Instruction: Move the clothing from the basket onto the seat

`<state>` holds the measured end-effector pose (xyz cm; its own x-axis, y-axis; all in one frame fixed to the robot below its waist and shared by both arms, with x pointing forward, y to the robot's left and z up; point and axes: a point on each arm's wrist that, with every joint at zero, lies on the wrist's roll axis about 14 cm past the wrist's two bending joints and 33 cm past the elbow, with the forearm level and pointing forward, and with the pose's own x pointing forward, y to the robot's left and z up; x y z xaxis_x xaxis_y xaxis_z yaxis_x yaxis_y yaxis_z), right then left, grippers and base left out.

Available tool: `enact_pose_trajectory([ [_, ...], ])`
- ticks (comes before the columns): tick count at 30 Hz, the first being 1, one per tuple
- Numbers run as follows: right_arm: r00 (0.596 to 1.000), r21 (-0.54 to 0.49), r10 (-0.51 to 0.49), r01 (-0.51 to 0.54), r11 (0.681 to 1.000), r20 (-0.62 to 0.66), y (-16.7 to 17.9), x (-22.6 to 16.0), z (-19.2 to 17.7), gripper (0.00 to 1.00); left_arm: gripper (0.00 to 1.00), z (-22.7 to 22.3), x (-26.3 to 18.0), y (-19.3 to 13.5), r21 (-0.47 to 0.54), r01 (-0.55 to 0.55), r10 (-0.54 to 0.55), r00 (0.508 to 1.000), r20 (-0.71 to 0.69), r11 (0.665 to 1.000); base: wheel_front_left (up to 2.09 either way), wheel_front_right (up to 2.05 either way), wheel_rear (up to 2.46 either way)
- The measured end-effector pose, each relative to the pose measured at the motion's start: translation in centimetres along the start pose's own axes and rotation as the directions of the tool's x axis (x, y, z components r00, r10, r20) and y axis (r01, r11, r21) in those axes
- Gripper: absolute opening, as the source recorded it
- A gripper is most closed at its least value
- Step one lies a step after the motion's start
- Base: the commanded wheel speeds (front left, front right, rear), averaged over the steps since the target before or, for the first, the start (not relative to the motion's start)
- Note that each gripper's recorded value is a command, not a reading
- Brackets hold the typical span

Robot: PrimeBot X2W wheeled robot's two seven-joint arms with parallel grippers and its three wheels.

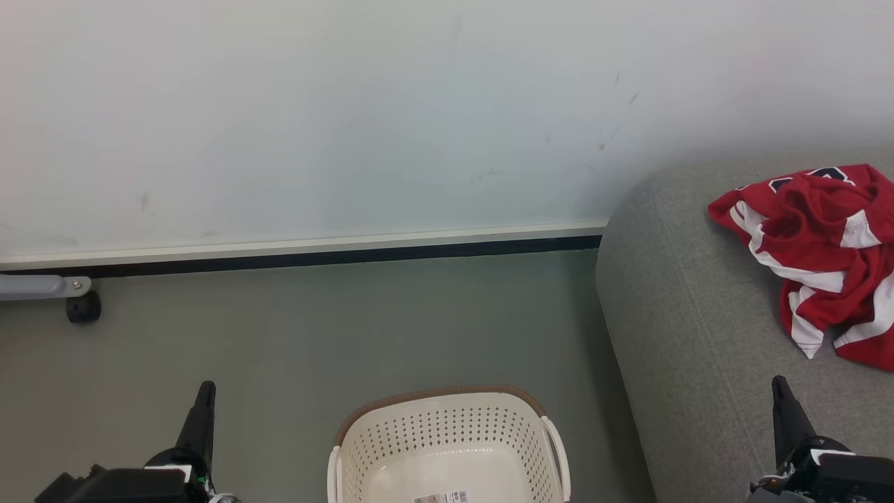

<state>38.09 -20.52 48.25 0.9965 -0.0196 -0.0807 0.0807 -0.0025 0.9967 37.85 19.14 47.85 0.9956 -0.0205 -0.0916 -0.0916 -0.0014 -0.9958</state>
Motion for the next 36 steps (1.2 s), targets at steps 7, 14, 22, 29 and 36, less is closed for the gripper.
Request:
enact_pose_trajectory([
  [7, 1.0, 0.0, 0.0, 0.0, 1.0, 0.0, 0.0, 0.0, 0.0, 0.0, 0.0, 0.0, 0.0, 0.0, 0.0, 0.0, 0.0, 1.0, 0.0, 1.0, 0.0, 0.0, 0.0],
  [14, 1.0, 0.0, 0.0, 0.0, 1.0, 0.0, 0.01, 0.0, 0.0, 0.0, 0.0, 0.0, 0.0, 0.0, 0.0, 0.0, 0.0, 1.0, 0.0, 1.0, 0.0, 0.0, 0.0],
  [22, 1.0, 0.0, 0.0, 0.0, 1.0, 0.0, 0.0, 0.0, 0.0, 0.0, 0.0, 0.0, 0.0, 0.0, 0.0, 0.0, 0.0, 1.0, 0.0, 1.0, 0.0, 0.0, 0.0],
  [29, 1.0, 0.0, 0.0, 0.0, 1.0, 0.0, 0.01, 0.0, 0.0, 0.0, 0.0, 0.0, 0.0, -0.01, 0.0, 0.0, 0.0, 1.0, 0.0, 1.0, 0.0, 0.0, 0.0],
  [36, 1.0, 0.0, 0.0, 0.0, 1.0, 0.0, 0.01, 0.0, 0.0, 0.0, 0.0, 0.0, 0.0, 0.0, 0.0, 0.0, 0.0, 1.0, 0.0, 1.0, 0.0, 0.0, 0.0],
])
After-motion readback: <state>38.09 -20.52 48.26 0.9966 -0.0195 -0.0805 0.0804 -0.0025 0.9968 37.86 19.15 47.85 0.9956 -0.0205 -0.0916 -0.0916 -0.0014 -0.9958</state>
